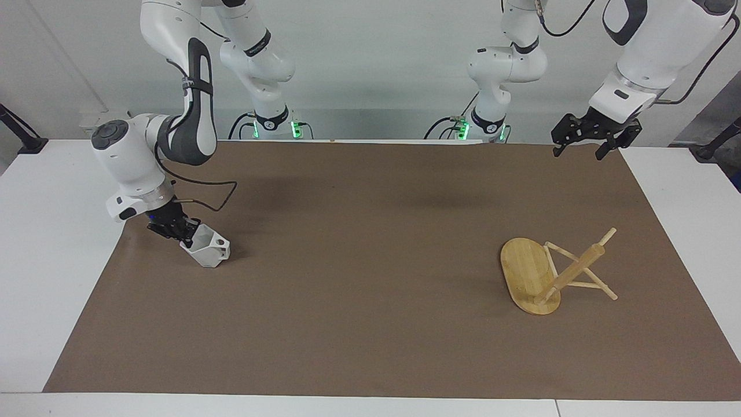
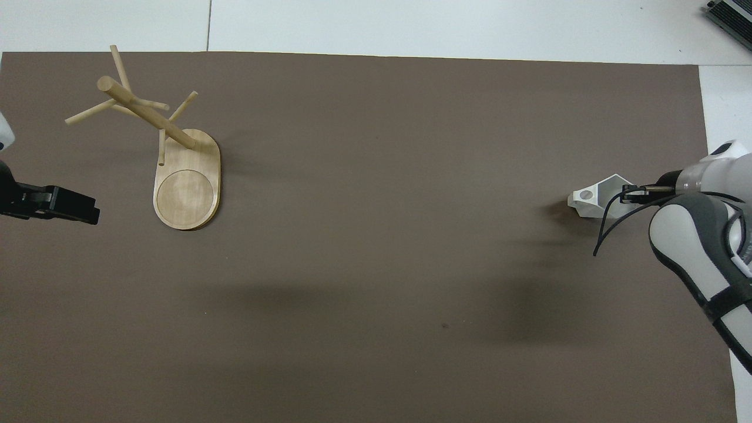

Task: Hang cup on rack
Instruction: 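Lift the white cup with the right gripper and draw it back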

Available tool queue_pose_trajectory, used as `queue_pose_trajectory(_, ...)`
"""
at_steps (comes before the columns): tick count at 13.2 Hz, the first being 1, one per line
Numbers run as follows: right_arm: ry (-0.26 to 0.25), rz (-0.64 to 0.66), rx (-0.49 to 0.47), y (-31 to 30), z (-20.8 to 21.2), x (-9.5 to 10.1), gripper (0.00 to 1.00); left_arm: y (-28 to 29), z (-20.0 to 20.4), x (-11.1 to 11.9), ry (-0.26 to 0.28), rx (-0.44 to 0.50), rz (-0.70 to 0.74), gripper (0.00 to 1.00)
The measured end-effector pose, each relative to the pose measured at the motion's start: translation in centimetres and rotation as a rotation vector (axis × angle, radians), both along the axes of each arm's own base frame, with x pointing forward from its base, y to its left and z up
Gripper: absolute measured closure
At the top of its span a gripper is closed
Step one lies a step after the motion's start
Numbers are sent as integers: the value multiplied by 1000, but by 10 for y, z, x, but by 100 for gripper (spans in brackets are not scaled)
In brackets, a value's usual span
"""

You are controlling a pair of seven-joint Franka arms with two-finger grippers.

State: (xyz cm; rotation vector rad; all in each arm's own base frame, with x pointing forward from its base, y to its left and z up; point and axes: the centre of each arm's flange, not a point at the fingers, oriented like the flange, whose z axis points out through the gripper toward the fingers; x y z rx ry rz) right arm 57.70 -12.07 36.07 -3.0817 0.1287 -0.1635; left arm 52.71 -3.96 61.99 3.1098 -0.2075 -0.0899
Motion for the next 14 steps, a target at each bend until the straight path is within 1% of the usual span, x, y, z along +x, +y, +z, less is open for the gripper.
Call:
queue_pose_trajectory(2,29,2,8,-1,7,1,96,0,0,0,0,0,0,0)
queue_pose_trajectory(3,51,5,14,-1,17,3,96,0,0,0,0,0,0,0)
queue_pose_trajectory(5,94,6,26,-7,53,8,96,0,0,0,0,0,0,0)
queue_pose_trajectory(7,118,-5,31,-19,101,7,96,0,0,0,0,0,0,0)
queue_pose_trajectory(9,123,-5,15,-21,154,-3,96,0,0,0,0,0,0,0)
queue_pose_trajectory(12,139,9,3,-9,230,-32,96,0,0,0,1,0,1,0)
queue_pose_trajectory(14,161,23,2,3,265,-50,96,2,0,0,1,0,4,0)
